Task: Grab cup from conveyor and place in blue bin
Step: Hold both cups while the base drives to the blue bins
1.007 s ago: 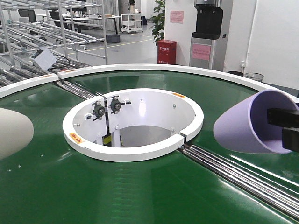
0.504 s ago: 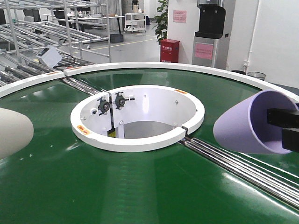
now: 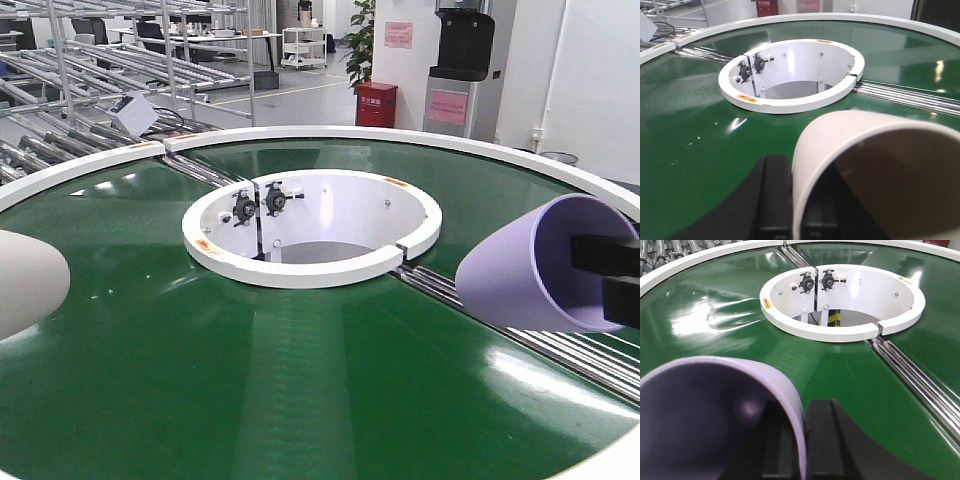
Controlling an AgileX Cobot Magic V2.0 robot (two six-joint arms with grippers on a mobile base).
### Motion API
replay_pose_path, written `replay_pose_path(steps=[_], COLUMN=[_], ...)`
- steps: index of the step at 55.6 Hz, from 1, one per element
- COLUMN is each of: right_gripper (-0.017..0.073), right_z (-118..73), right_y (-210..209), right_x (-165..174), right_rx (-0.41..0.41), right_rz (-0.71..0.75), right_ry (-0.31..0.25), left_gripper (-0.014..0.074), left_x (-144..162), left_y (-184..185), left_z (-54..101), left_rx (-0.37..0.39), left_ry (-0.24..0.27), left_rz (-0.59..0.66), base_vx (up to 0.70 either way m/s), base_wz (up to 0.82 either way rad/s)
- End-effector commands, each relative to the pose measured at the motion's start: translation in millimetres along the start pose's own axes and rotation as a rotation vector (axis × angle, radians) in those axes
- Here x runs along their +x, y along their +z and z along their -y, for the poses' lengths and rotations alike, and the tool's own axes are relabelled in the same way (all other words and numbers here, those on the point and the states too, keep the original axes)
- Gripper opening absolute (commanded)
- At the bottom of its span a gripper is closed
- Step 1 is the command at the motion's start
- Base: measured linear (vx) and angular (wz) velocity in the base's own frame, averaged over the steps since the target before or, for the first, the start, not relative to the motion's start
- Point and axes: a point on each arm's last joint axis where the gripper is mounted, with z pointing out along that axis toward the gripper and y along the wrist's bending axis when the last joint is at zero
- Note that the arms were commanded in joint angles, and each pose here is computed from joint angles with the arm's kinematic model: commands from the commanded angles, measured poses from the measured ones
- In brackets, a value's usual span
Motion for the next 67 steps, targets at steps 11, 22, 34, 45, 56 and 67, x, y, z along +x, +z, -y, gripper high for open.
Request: replay_pose_path(steps=[11, 22, 34, 45, 56, 67], right_gripper=[-0.0009, -0.0009, -0.0009, -0.0009, -0.0009, -0.0009], right_z=[-0.6, -0.7, -0.7, -0.7, -0.7, -0.7], right_y=[-10.0, -10.0, -10.0, -10.0, -10.0, -10.0], right_x=[-16.8, -16.5, -16.5, -16.5, -16.5, -16.5], right_rx=[0.013, 0.012, 0.012, 0.012, 0.012, 0.012], right_rz=[0.127, 0.123, 0.123, 0.123, 0.123, 0.123], right_ry=[0.002, 0.002, 0.002, 0.002, 0.002, 0.002], left_gripper=[0.0000, 0.0000, 0.0000, 0.0000, 0.0000, 0.0000], left_x=[-16.3, -16.3, -16.3, -16.3, -16.3, -16.3], left_y=[-6.5, -6.5, -6.5, -6.5, -6.5, -6.5], left_z=[0.8, 0.8, 0.8, 0.8, 0.8, 0.8], left_rx=[-0.006, -0.006, -0.006, -0.006, -0.006, -0.006], left_ry=[-0.017, -0.017, -0.017, -0.017, -0.017, -0.017], left_rz=[0.123, 0.123, 0.123, 0.123, 0.123, 0.123], base_vx=[-0.23, -0.20, -0.13, -0.08, -0.05, -0.02], base_wz=[-0.16, -0.31, -0.39, -0.36, -0.36, -0.43])
